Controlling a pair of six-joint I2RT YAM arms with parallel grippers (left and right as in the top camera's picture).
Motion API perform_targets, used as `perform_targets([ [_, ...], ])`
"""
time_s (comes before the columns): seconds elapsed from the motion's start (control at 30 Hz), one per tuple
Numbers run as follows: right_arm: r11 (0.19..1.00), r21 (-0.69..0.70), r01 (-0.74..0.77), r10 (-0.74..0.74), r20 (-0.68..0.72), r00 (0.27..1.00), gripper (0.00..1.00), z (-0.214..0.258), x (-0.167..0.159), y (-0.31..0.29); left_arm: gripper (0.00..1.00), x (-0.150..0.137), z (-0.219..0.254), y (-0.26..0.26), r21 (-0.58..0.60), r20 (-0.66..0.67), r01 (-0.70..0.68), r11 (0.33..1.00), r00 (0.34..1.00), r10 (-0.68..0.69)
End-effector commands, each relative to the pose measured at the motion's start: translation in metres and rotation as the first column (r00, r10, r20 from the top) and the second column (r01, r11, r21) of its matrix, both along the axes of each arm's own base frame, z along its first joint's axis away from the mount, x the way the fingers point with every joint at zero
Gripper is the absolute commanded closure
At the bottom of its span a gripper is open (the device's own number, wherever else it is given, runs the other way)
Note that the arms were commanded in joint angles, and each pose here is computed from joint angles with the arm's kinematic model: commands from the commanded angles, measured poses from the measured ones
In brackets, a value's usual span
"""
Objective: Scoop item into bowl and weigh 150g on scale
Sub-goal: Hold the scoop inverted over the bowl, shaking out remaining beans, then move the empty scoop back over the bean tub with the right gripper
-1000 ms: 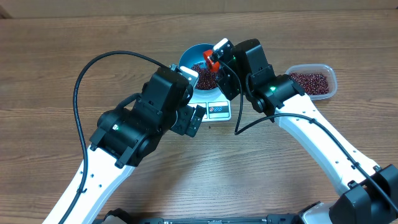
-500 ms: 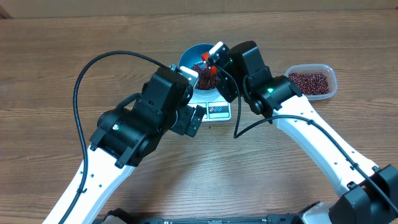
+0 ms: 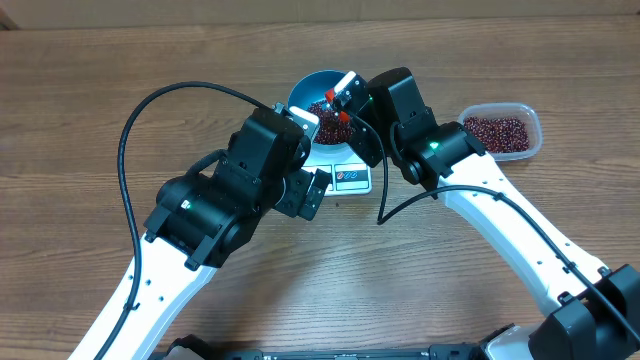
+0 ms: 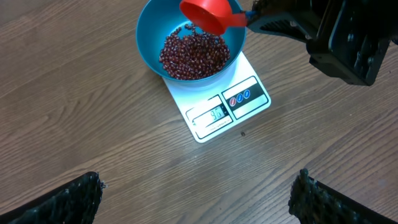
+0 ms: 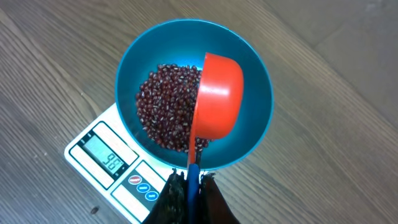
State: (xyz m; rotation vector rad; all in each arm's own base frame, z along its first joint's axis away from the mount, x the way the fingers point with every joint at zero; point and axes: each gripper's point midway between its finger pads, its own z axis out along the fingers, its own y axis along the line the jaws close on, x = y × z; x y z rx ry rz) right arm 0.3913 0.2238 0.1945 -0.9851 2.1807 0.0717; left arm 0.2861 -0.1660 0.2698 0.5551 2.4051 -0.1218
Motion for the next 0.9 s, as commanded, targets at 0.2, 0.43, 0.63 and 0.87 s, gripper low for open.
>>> perform_targets([
  [0.2,0.990,0.074,0.118,-0.120,0.015,0.993,0.96,0.020,0.008,-0.008,0.00,0.002,0.000,0.000,0.002,0.002,0.010,1.000,1.000,-0.010],
  [0.43,0.897,0.374,0.236,-0.231,-0.061,0.971,0.97,0.082,0.012,-0.039,0.00,0.002,0.001,0.000,0.002,0.002,0.010,1.000,1.000,-0.010],
  [0.63,0.823,0.380,0.423,-0.431,-0.069,0.900,0.96,0.093,0.026,-0.131,0.00,0.002,0.000,0.000,0.002,0.002,0.010,1.000,1.000,-0.010],
  [0.87,0.672,0.165,0.722,-0.699,-0.181,0.692,0.96,0.046,0.008,-0.243,0.00,0.002,0.000,0.000,0.002,0.002,0.010,1.000,1.000,-0.010],
])
